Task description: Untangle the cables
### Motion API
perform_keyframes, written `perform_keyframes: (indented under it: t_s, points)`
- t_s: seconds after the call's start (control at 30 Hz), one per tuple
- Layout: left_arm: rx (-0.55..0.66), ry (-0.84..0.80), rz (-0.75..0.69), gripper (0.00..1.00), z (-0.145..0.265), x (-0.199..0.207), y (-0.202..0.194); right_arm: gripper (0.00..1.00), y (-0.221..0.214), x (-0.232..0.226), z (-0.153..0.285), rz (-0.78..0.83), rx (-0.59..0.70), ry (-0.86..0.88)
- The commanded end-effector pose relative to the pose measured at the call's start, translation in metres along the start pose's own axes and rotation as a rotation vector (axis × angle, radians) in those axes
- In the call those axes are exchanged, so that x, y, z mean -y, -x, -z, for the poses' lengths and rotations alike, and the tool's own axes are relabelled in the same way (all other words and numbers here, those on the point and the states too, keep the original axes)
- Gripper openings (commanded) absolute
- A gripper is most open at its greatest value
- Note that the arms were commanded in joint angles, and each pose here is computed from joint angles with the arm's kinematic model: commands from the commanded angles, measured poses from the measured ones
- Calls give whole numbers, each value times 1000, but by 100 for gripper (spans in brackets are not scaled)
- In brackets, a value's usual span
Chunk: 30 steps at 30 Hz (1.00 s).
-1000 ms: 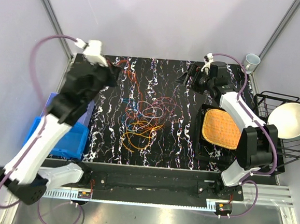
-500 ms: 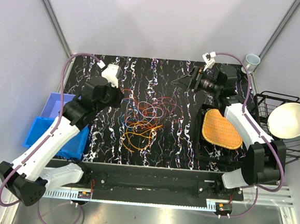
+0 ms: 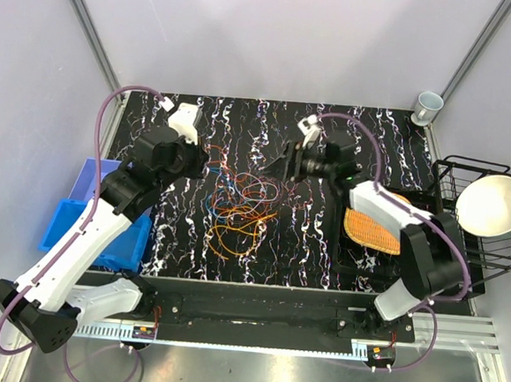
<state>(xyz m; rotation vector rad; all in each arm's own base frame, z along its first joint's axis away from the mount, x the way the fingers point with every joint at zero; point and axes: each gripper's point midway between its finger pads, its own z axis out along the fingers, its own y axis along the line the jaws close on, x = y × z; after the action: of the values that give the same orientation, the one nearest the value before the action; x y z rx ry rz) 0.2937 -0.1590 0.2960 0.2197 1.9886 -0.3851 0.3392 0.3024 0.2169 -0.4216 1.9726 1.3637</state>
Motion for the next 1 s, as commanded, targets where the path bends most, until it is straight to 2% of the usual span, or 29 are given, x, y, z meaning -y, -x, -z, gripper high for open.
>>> perform_keyframes:
  t_s: [0.0, 0.43, 0.8, 0.97]
  points:
    - [82, 17, -31, 0, 11, -3, 23, 80, -15, 12, -26, -14, 53, -36]
    - [168, 81, 11, 0, 26, -27, 17, 65, -61, 29, -85, -40, -39, 20]
    - [159, 90, 29, 0, 24, -31, 14, 61, -76, 21, -103, -30, -65, 97]
    - [153, 94, 34, 0, 22, -32, 12, 46, -74, 20, -111, -45, -67, 115]
